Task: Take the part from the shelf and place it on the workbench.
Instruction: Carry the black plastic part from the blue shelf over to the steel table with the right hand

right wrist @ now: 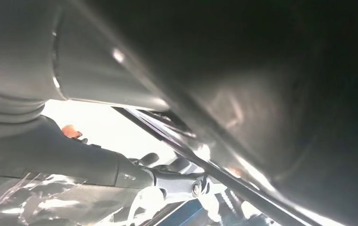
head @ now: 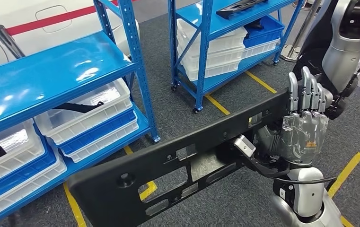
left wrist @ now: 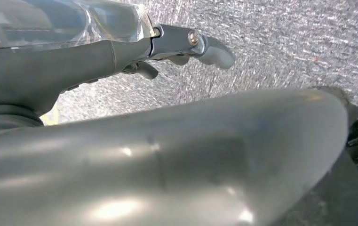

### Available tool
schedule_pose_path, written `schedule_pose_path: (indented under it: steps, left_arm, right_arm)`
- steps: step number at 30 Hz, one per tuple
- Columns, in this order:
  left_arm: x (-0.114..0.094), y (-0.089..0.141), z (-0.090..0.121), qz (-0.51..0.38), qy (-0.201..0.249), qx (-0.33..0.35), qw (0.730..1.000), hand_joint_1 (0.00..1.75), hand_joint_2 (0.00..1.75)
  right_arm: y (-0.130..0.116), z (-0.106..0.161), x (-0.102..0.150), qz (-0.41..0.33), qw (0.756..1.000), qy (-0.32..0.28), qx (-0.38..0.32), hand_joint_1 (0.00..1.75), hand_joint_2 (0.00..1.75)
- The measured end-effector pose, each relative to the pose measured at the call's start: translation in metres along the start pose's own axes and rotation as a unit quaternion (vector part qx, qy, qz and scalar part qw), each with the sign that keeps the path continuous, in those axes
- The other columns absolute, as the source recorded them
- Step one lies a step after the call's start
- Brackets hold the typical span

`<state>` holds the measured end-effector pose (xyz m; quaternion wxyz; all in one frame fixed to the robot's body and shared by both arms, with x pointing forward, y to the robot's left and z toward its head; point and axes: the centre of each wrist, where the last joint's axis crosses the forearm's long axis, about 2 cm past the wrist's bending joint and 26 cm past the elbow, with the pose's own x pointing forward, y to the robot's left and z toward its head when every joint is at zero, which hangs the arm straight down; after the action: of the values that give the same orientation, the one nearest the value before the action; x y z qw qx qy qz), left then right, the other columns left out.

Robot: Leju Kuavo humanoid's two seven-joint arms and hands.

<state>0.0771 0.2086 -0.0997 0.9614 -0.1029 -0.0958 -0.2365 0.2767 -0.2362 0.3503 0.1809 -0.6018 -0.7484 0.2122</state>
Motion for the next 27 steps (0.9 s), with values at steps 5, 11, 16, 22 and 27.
schedule_pose_path:
  steps: [5,11,16,22,27]
  left_arm:
    - [-0.003,-0.001,0.0,0.001,0.002,-0.001,1.0,0.0,0.0]
    - [-0.002,0.002,0.0,-0.001,0.001,0.002,1.0,0.0,0.0]
    - [-0.005,0.0,0.0,-0.002,0.004,0.0,1.0,0.0,0.0]
    - [-0.003,0.0,0.0,-0.001,0.003,0.0,1.0,0.0,0.0]
    - [0.0,0.002,0.0,0.0,0.0,0.001,1.0,0.0,0.0]
  right_arm:
    - [0.001,0.0,0.0,0.009,1.0,-0.002,0.002,0.0,0.0]
    - [0.0,-0.005,-0.001,0.022,1.0,-0.003,0.0,0.0,0.0]
    - [-0.002,-0.01,-0.003,0.043,0.999,-0.008,0.006,0.0,0.0]
    - [-0.005,-0.015,-0.009,0.078,0.997,-0.012,0.022,0.0,0.0]
    - [-0.014,-0.021,-0.019,0.099,0.995,-0.009,0.018,0.0,0.0]
